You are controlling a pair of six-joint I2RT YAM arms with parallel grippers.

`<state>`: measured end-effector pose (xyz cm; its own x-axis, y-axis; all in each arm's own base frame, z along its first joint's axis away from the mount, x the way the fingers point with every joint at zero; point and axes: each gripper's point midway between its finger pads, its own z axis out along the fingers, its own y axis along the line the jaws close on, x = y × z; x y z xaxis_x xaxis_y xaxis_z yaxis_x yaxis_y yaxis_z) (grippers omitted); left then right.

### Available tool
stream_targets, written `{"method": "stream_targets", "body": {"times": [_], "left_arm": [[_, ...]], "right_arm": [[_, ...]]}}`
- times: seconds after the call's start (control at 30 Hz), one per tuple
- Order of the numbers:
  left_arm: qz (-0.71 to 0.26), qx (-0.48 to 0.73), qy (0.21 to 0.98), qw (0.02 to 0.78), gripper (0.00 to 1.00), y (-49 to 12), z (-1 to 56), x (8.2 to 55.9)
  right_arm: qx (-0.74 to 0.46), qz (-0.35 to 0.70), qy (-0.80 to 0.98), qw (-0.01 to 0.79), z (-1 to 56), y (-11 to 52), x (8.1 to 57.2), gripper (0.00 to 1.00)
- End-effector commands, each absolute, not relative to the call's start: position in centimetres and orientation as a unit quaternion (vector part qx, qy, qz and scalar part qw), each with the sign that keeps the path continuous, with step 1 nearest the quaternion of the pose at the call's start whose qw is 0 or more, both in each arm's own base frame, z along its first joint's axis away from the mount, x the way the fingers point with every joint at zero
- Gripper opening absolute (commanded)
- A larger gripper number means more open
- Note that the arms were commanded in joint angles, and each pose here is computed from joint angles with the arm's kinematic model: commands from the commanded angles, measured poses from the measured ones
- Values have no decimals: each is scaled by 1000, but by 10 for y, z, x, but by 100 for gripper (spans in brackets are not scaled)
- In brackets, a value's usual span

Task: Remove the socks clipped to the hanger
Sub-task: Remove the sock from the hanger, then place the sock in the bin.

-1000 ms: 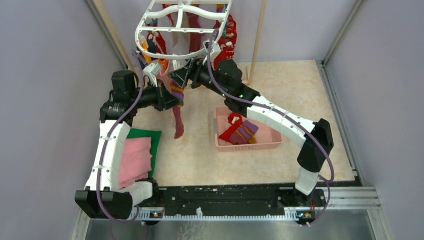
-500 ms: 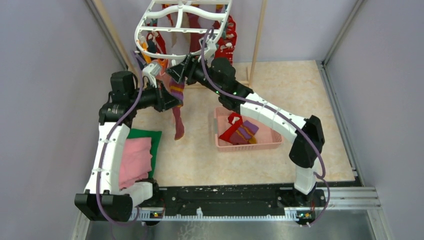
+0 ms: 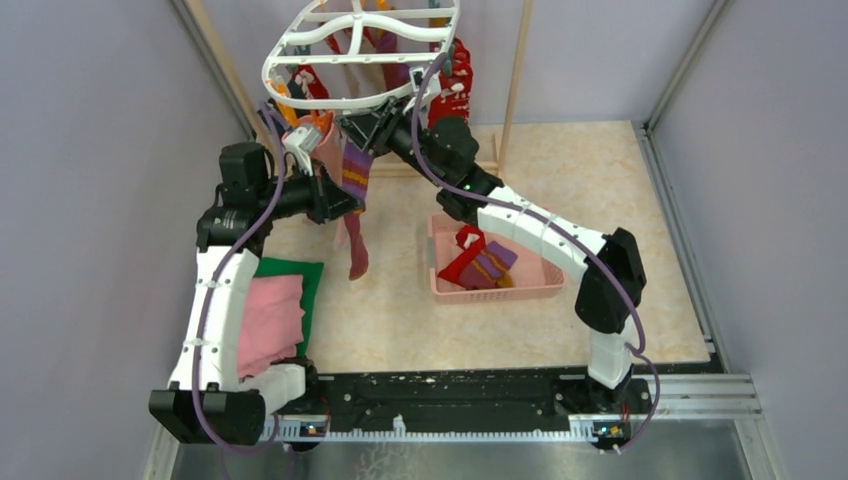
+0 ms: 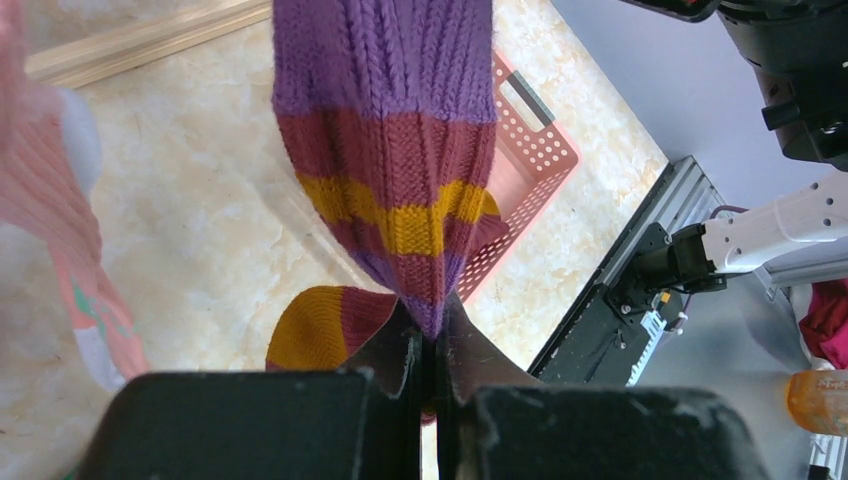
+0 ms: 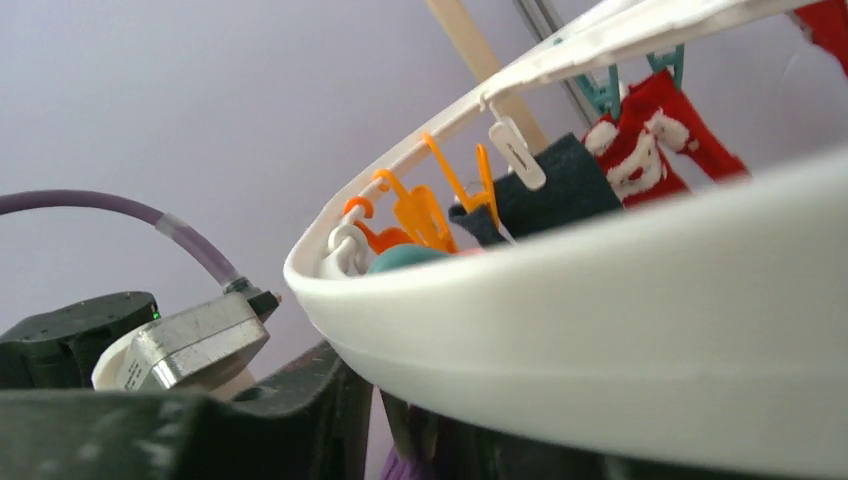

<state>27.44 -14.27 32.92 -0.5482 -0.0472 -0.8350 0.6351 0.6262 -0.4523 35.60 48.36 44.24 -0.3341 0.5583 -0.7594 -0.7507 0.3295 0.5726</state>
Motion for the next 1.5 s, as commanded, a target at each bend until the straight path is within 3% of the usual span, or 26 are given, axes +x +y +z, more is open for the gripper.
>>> {"method": "stream_targets", "body": {"times": [0.0, 0.17, 0.37, 0.5, 0.57, 0.6, 0.63, 0.87, 1.13, 1.4, 1.47], "left_arm": [[-385, 200, 776, 458, 0, -143, 340, 272], [-386, 197, 776, 458, 0, -142, 336, 273], [-409, 213, 766, 447, 0, -155, 333, 273], [-421, 250, 761, 427, 0, -184, 326, 267], [-426, 267, 756, 420, 0, -197, 324, 265], [-430, 274, 752, 417, 0, -202, 324, 264], [-433, 280, 750, 414, 0, -206, 324, 264], [-432, 311, 747, 398, 0, -225, 318, 264], [-437, 338, 734, 395, 0, -239, 324, 257], [-446, 380, 718, 376, 0, -250, 324, 237], [-443, 379, 721, 374, 1, -250, 320, 237]], "right_arm": [[-66, 596, 548, 583, 462, 475, 357, 24], [-61, 600, 550, 577, 459, 472, 357, 2], [-61, 602, 549, 577, 463, 456, 351, 1], [-69, 581, 563, 584, 459, 436, 351, 30], [-78, 573, 569, 585, 458, 423, 348, 67], [-88, 567, 573, 585, 455, 419, 345, 93], [-98, 560, 576, 587, 452, 414, 342, 98], [-147, 528, 629, 551, 389, 385, 301, 99], [-123, 556, 655, 496, 339, 359, 259, 98], [-113, 609, 623, 478, 351, 371, 254, 73], [-116, 626, 606, 476, 358, 372, 250, 61]]}}
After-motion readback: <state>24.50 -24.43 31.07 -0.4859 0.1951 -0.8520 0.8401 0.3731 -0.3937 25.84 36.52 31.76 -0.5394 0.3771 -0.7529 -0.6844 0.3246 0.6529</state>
